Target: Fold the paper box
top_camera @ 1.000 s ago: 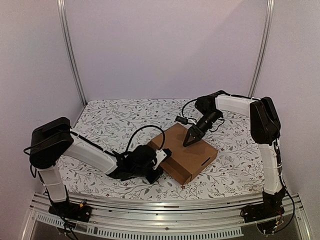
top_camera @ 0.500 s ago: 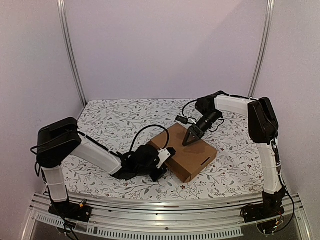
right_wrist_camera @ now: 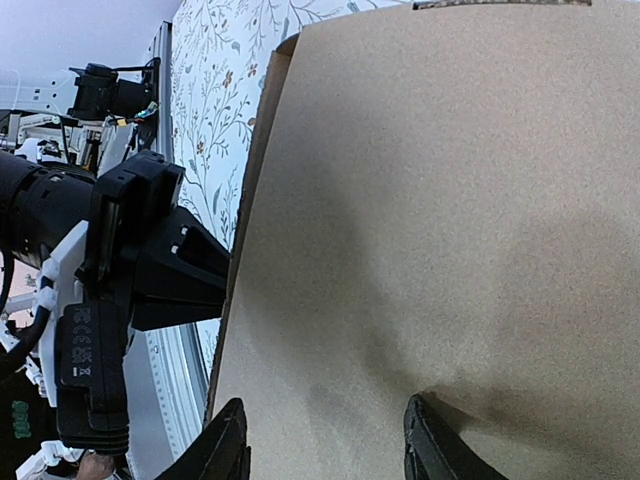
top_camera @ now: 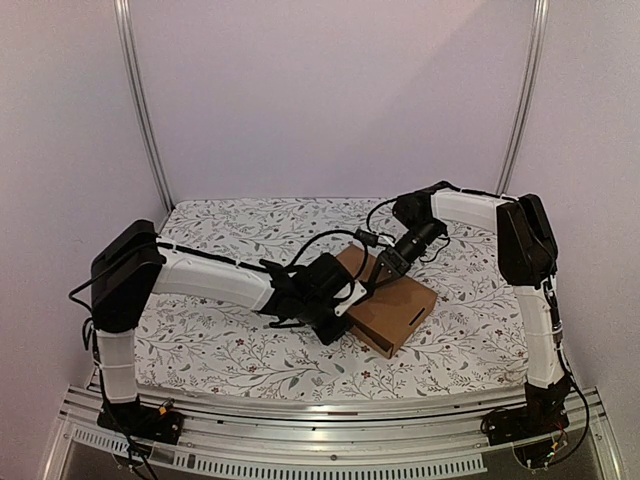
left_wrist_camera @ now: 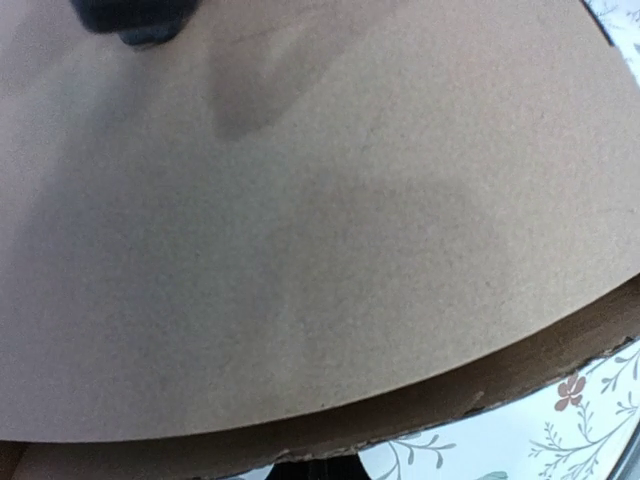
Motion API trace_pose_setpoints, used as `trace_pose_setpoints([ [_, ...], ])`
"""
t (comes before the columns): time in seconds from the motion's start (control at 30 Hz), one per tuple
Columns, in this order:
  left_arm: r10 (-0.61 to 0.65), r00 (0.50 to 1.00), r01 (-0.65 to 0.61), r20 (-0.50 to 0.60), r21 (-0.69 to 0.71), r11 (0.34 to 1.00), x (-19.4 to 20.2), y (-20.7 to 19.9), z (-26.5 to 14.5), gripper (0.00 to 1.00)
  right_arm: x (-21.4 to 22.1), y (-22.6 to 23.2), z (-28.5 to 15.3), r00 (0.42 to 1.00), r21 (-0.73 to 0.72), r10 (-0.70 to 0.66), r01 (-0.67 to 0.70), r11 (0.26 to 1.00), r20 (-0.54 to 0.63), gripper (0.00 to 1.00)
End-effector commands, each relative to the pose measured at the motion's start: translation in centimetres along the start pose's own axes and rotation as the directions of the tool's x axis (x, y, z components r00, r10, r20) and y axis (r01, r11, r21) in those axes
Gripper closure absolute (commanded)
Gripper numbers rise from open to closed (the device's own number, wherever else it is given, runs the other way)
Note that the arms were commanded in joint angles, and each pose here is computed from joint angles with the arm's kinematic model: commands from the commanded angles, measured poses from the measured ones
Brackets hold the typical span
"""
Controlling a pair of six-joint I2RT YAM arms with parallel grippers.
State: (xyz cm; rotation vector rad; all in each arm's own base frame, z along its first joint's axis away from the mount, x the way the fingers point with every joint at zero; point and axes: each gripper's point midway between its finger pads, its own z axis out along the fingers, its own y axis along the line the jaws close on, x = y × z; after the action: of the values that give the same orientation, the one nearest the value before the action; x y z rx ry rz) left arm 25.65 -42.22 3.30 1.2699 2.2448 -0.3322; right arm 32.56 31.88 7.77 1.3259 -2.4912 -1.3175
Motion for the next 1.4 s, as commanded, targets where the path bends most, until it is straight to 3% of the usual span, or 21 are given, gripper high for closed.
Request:
trace_pose_setpoints([
  [0.0, -0.145, 0.958, 0.142, 0.249, 0.029, 0.989, -8.5, 3.0, -3.3, 1.0, 5.8, -3.2, 5.9, 0.967, 0.035, 0.136, -0.132, 0.991, -0.216, 0.48],
  [0.13, -0.29, 0.901, 0.259, 0.323, 0.137, 0.956, -9.8, 4.1, -1.7, 1.0, 5.8, -3.3, 6.1, 0.965, 0.028, 0.144, -0.142, 0.99, -0.219, 0.48],
  [0.3, -0.323, 0.892, 0.286, 0.316, 0.16, 0.945, -9.4, 3.6, -3.4, 1.0, 4.7, -2.6, 4.6, 0.972, 0.0, 0.149, -0.152, 0.988, -0.182, 0.48],
  [0.6, -0.215, 0.967, 0.202, 0.137, 0.108, 0.973, -3.0, 0.5, -6.7, 1.0, 0.2, 0.3, -9.5, 0.984, 0.047, 0.091, -0.099, 0.994, 0.154, 0.44],
  [0.8, -0.105, 0.994, 0.099, 0.034, 0.142, 0.985, -1.4, -4.9, -4.1, 1.0, 2.0, -3.7, -15.1, 0.954, 0.115, 0.139, -0.175, 0.978, 0.265, 0.45],
  [1.0, 0.0, 0.999, 0.006, -0.041, 0.15, 0.989, -1.5, -8.8, -1.1, 1.0, 5.0, -10.1, -16.3, 0.925, 0.274, 0.247, -0.326, 0.905, 0.288, 0.46],
  [1.37, 0.016, 0.998, -0.008, -0.063, 0.129, 0.992, -1.6, -9.4, 0.4, 1.0, 6.4, -12.8, -12.7, 0.902, 0.2, 0.356, -0.406, 0.892, 0.246, 0.47],
])
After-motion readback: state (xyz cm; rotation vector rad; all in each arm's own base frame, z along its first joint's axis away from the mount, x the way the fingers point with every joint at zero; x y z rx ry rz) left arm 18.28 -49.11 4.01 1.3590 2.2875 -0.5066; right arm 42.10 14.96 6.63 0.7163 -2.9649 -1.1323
